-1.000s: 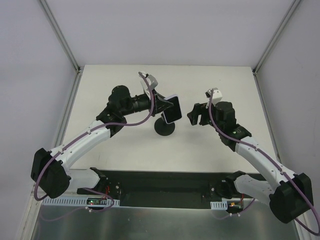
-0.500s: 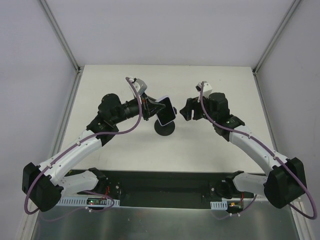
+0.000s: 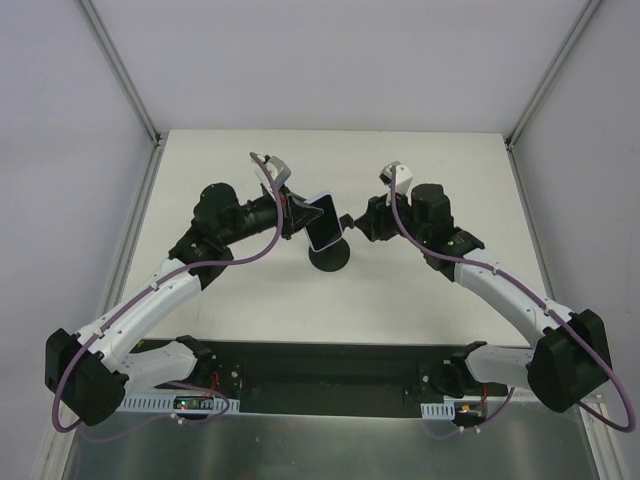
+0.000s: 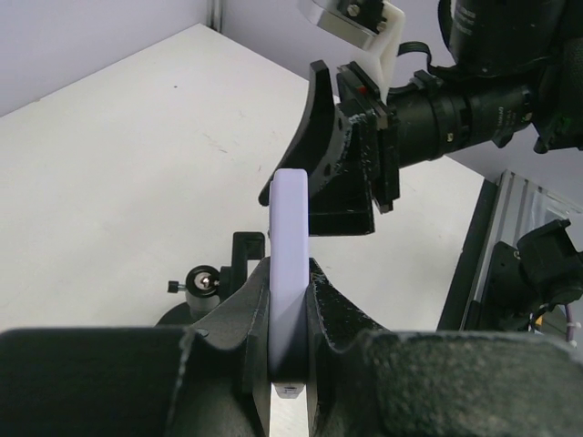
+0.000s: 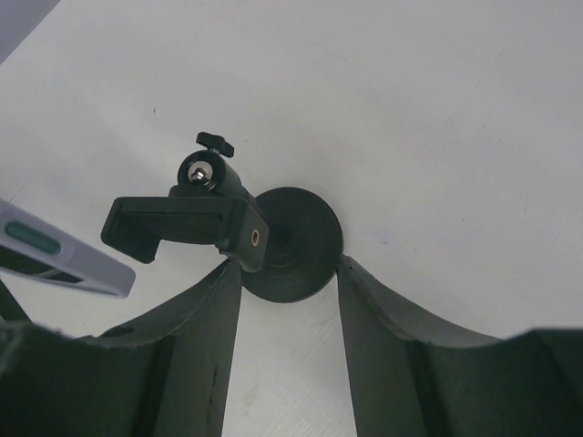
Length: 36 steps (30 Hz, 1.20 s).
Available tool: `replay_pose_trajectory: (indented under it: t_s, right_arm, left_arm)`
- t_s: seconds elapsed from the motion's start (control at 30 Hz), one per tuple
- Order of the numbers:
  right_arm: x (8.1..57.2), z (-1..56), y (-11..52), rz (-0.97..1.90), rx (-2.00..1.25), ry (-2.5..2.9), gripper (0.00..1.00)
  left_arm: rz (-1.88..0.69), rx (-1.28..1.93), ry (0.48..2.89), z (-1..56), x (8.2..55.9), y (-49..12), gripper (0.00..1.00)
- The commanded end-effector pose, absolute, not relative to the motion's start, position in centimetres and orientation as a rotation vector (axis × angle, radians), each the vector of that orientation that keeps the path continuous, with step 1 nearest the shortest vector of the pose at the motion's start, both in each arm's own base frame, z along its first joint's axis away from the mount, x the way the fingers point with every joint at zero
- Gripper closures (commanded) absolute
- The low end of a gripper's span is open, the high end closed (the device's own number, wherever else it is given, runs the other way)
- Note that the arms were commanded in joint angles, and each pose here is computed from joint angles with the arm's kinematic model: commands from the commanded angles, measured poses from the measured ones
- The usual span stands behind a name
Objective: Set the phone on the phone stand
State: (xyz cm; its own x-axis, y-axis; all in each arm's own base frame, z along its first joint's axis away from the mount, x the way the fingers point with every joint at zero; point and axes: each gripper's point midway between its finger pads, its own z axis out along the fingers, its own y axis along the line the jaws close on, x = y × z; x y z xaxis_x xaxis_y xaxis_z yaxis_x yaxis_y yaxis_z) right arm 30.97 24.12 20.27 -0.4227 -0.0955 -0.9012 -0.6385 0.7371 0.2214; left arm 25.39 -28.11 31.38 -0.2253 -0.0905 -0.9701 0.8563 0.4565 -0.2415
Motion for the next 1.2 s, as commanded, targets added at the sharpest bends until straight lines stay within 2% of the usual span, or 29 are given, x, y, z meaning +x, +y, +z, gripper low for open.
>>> replay_pose_trajectory:
  t_s: [0.0, 0.17, 0.43, 0.63, 1.17]
  right_arm:
    - [31.1, 22.1, 25.2, 0.698, -0.628, 1.847, 0.52]
    - [30.1, 22.2, 26.3, 0.749, -0.702, 1.813, 0.6]
    - [30.3, 21.8, 27.7, 0.761, -0.767, 1.802, 0.58]
    - [31.2, 21.6, 27.8, 0.734, -0.749, 1.816, 0.64]
    - [30.8, 22.9, 28.2, 0.753, -0.779, 1.76, 0.63]
  left_arm:
    - [-0.999, 0.674, 1.358, 37.0, 26.0, -27.3, 1.0]
    - [-1.043, 0.679, 1.298, 38.1, 25.6, -27.6, 1.0]
    - [-1.083, 0.744, 1.246, 39.2, 25.2, -28.5, 1.0]
    - [-1.08, 0.794, 1.266, 37.9, 24.5, -28.5, 1.0]
    - [-1.039, 0.823, 1.331, 35.7, 23.6, -27.5, 1.0]
